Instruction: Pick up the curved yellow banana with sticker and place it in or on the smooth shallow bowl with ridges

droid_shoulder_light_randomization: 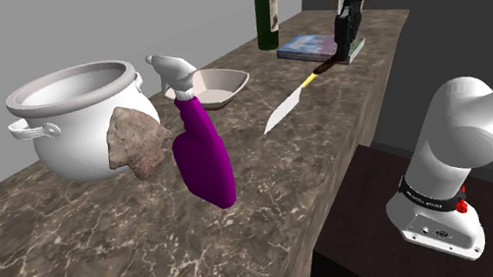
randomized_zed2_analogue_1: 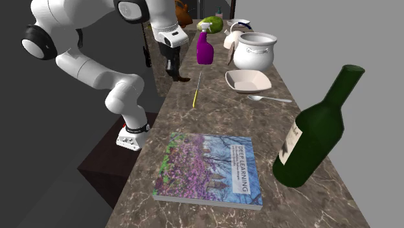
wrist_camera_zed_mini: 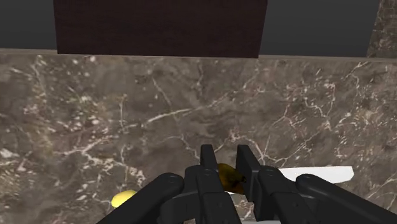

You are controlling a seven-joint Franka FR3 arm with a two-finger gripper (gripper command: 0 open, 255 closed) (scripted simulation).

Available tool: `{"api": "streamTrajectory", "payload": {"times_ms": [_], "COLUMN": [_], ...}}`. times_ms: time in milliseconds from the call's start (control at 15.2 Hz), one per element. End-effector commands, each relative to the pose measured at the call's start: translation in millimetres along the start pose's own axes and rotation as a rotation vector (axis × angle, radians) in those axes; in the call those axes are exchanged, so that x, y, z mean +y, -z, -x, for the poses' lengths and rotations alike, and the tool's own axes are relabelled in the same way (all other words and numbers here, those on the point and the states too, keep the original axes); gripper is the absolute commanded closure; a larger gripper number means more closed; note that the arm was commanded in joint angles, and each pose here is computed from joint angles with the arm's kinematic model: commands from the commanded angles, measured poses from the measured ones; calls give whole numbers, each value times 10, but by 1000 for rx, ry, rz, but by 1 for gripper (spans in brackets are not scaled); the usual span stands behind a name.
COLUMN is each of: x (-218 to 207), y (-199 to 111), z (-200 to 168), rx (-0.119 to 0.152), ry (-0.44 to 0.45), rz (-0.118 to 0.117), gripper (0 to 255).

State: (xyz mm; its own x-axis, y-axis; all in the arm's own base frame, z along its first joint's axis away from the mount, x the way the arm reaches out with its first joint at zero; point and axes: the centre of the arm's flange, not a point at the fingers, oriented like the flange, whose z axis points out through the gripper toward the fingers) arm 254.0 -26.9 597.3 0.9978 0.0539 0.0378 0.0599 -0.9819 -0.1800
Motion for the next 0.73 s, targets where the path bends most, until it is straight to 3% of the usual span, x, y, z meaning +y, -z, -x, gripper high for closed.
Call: {"api": "streamTrajectory", "payload": {"times_ms": [0,198,660], "x": [-27,-48,-399], "y": [107,222,141], "z": [-5,-9,-860], "rx": [-1,-1,-1], "ry": [0,0,0], "rz": [0,0,0], "gripper": [255,255,255]}}
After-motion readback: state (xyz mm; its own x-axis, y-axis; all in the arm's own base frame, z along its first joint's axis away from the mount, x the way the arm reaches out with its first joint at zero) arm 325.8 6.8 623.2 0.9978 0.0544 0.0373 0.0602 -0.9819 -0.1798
